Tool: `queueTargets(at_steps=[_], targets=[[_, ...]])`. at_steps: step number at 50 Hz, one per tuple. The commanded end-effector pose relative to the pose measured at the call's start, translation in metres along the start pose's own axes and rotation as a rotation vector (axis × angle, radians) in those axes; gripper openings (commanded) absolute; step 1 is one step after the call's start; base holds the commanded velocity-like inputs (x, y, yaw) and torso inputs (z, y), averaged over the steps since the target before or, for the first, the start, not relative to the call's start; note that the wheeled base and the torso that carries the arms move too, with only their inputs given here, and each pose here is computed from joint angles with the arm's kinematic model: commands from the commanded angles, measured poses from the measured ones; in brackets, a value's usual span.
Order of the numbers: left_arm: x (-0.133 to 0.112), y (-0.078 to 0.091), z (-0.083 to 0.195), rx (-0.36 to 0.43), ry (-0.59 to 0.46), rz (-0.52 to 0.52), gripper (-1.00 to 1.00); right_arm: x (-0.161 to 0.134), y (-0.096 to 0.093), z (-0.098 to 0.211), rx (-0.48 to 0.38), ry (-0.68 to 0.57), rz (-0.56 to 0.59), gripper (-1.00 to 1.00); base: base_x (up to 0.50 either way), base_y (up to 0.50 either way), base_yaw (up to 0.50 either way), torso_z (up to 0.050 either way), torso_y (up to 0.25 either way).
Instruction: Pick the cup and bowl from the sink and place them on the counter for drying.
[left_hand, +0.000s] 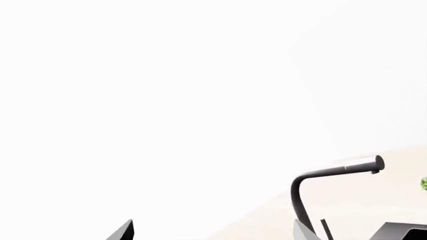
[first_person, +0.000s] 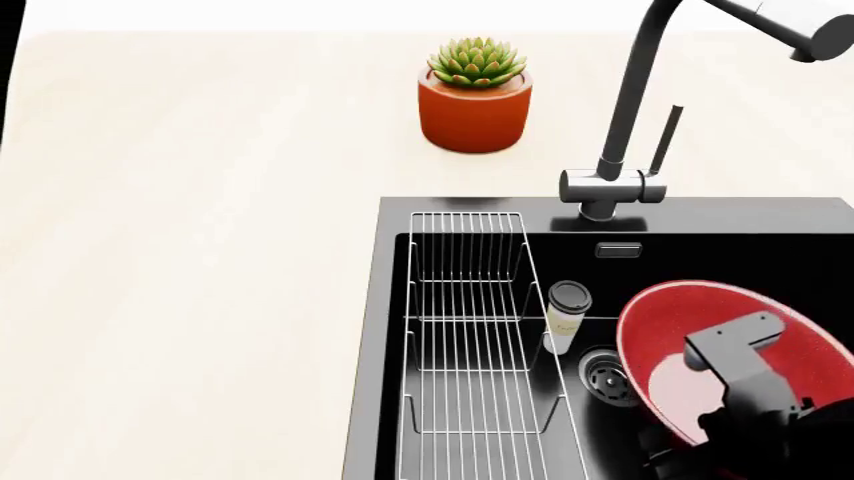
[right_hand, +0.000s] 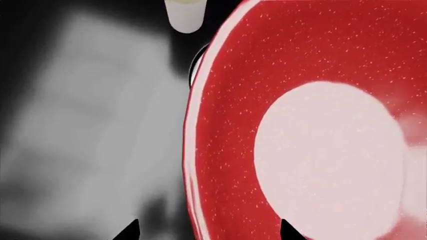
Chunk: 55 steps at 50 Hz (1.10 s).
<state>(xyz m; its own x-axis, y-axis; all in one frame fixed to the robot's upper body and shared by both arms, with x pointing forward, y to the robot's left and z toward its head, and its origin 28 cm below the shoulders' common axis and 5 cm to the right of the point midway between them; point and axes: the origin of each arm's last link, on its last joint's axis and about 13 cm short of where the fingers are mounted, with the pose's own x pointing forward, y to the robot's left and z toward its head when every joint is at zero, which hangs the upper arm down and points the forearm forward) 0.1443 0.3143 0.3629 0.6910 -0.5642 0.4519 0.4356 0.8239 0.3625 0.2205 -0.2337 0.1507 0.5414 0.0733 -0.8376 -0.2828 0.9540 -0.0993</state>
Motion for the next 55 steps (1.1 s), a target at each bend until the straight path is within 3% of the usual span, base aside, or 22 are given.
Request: queueTargets(at_steps=[1,2,3,27,38,55], targets=[[0.0,0.0,0.0,-0.001,0.003,0.0,1.0,0.005,0.001,-0.003,-0.018,0.014,-0.011,1.0,0.0,0.0,0.0,0.0,0.0],[0.0,0.0,0.0,-0.001,0.003,0.0,1.0,0.005,0.001,-0.003,-0.019,0.012,-0.011,1.0,0.0,0.0,0.0,0.0,0.0],[-0.001,0.0,0.0,-0.001,0.003,0.0,1.0,0.005,0.001,-0.003,-0.022,0.01,-0.008,-1.0,0.0,0.0,0.0,0.0,0.0],[-0.005,-0.001,-0.003,-0.01,0.004,0.015,1.0,-0.009,0.002,0.018,-0.127,-0.071,0.032,-1.0,0.0,0.0,0.0,0.0,0.0],[-0.006,-0.001,-0.003,-0.009,0.001,0.018,1.0,-0.046,-0.004,0.03,-0.199,-0.097,0.046,-1.0,0.0,0.0,0.0,0.0,0.0],[-0.006,0.0,-0.001,-0.005,-0.001,0.019,1.0,-0.104,-0.011,0.03,-0.239,-0.082,0.087,-1.0,0.0,0.0,0.0,0.0,0.0]])
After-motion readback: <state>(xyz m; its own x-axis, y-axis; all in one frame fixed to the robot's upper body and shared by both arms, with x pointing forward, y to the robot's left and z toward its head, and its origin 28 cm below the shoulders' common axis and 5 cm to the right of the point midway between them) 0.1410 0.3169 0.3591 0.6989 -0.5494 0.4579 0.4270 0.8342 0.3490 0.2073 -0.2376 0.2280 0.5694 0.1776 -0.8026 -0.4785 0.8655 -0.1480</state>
